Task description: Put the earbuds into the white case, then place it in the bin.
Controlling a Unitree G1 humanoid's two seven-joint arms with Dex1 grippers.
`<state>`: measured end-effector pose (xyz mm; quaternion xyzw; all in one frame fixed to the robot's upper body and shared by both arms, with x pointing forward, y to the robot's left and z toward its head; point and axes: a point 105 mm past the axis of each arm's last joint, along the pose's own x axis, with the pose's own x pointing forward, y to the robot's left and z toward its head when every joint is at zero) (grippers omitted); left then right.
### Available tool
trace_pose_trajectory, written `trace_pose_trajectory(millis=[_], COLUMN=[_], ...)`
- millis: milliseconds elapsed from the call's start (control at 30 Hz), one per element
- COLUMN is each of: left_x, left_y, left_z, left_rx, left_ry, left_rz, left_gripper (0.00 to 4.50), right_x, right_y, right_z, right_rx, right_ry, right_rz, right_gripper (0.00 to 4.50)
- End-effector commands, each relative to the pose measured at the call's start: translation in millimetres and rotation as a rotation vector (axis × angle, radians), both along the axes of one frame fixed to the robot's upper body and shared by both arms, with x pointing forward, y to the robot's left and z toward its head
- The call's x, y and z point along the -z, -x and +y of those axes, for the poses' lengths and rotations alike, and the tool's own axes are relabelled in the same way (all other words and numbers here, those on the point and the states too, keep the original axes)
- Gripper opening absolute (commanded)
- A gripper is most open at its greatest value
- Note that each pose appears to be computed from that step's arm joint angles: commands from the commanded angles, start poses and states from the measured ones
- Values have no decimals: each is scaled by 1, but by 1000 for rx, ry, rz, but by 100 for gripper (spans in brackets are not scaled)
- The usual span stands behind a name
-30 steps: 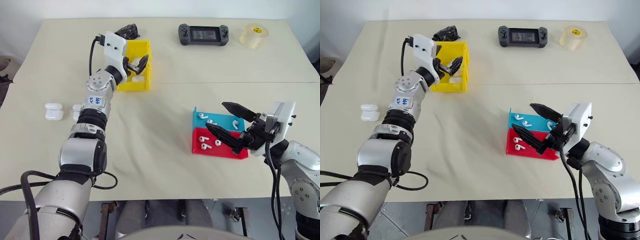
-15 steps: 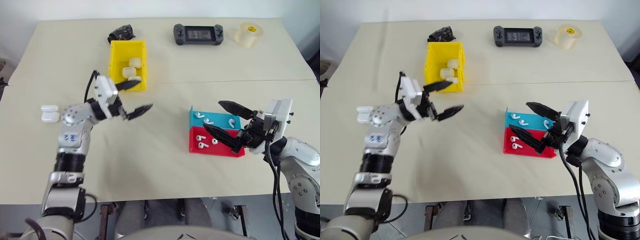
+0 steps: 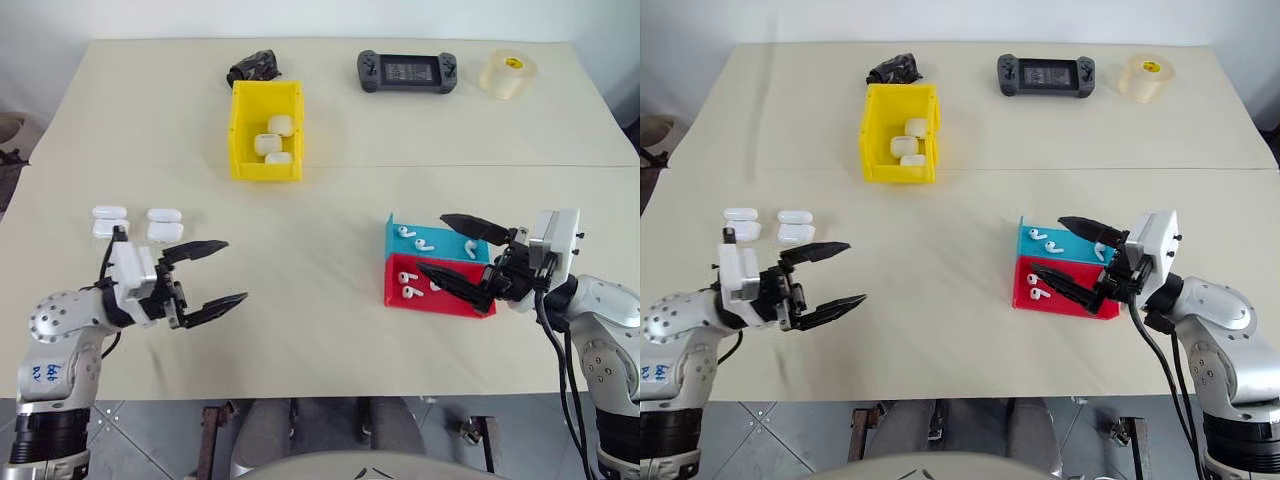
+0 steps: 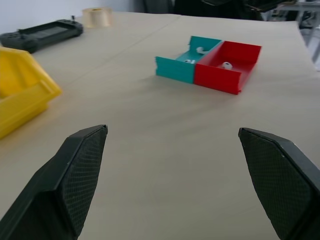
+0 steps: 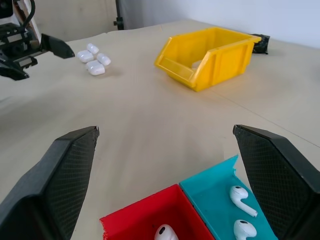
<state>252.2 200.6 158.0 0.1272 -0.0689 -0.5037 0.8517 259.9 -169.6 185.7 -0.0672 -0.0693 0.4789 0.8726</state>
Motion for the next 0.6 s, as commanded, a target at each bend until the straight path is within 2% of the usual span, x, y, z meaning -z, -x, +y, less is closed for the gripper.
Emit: trace_pose_trajectory(millis=[33,333,600], left_x=[-17,-34,-23], left_y=[6,-10,-14], left_z=[-1,-9,-7], left_rx=[-24,-103,-127], left_ry=[5,24,-19], left_rz=[-60,-150,-112], left_gripper=[447,447,447], right_x=[-5,1,22], right_y=[4,14,18], right_z=[0,-3,-12], right_rx=[-48,-104,-161], right_ry=[69,119,163], right_rz=[-55,-24,28], right_gripper=[450,450,450])
